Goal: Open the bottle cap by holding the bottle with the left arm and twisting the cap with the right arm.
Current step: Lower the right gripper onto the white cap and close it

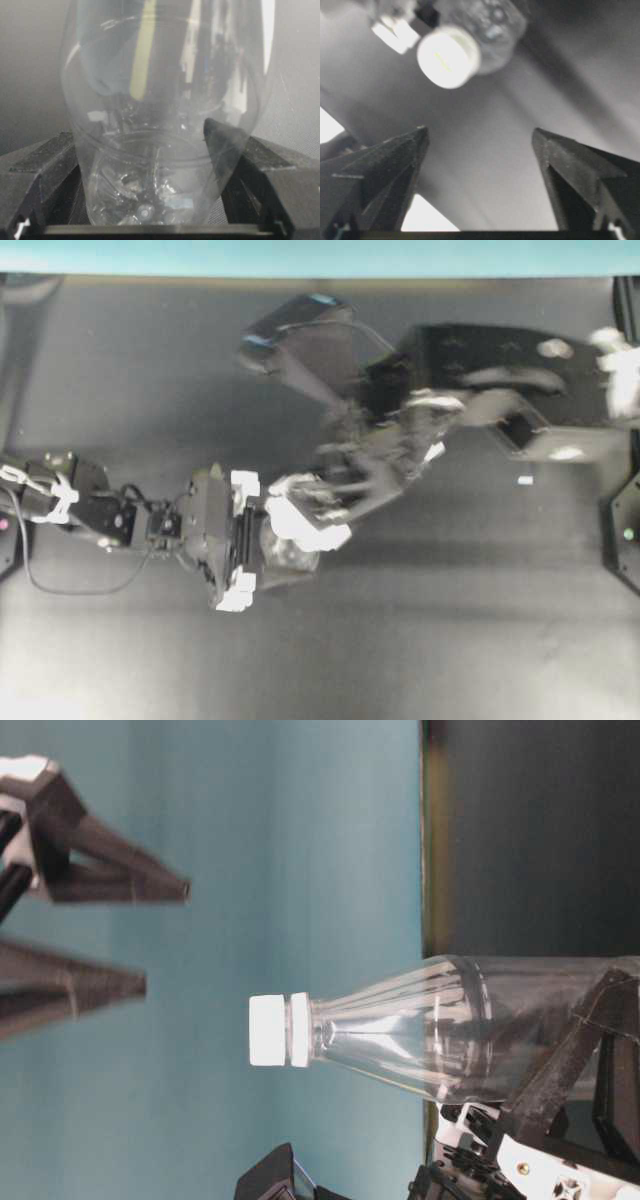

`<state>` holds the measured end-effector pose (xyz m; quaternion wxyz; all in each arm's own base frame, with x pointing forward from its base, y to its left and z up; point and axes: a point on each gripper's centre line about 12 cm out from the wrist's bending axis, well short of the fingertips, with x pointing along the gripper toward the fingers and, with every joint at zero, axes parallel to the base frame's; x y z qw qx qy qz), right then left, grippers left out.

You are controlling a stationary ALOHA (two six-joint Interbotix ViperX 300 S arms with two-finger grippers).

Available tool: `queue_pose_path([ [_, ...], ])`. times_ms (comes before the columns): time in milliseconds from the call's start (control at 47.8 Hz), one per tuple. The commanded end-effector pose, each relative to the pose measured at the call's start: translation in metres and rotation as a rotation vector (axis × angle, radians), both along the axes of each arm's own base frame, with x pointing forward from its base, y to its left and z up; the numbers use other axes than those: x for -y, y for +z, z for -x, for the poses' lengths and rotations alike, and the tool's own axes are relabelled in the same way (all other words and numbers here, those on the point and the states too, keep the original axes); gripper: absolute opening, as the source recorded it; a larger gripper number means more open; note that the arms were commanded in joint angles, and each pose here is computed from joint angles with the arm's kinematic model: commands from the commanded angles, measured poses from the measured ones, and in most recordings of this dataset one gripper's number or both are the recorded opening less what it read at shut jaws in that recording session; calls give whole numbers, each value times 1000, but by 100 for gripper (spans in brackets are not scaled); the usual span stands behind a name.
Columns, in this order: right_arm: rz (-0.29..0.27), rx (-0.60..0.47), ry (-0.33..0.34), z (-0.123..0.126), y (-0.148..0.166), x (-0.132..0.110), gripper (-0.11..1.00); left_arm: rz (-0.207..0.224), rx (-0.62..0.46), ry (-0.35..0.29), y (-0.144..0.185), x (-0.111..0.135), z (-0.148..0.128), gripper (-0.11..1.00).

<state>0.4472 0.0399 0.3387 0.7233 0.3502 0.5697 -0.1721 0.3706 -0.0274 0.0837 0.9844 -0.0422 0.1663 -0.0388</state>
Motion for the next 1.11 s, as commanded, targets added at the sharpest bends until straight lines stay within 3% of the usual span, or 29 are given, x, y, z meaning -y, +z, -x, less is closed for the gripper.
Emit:
queue_pose_path([
  [0, -10, 15, -17, -12, 2, -6, 80, -2, 11, -11, 3, 3, -1, 82],
  [272, -3, -40, -19, -30, -29, -8, 80, -1, 11, -10, 3, 3, -1, 82],
  [669, 0, -67, -19, -34, -41, -10, 76, -1, 9, -12, 2, 3, -1, 82],
  [815, 0, -71, -10, -35, -44, -13, 63, -1, 9, -12, 2, 3, -1, 82],
  [962, 3, -74, 2, -35, -45, -16, 37, -2, 3, -12, 1, 3, 0, 82],
  [1087, 9, -76, 26, -34, -46, -18, 37, -2, -4, -12, 0, 3, 2, 82],
])
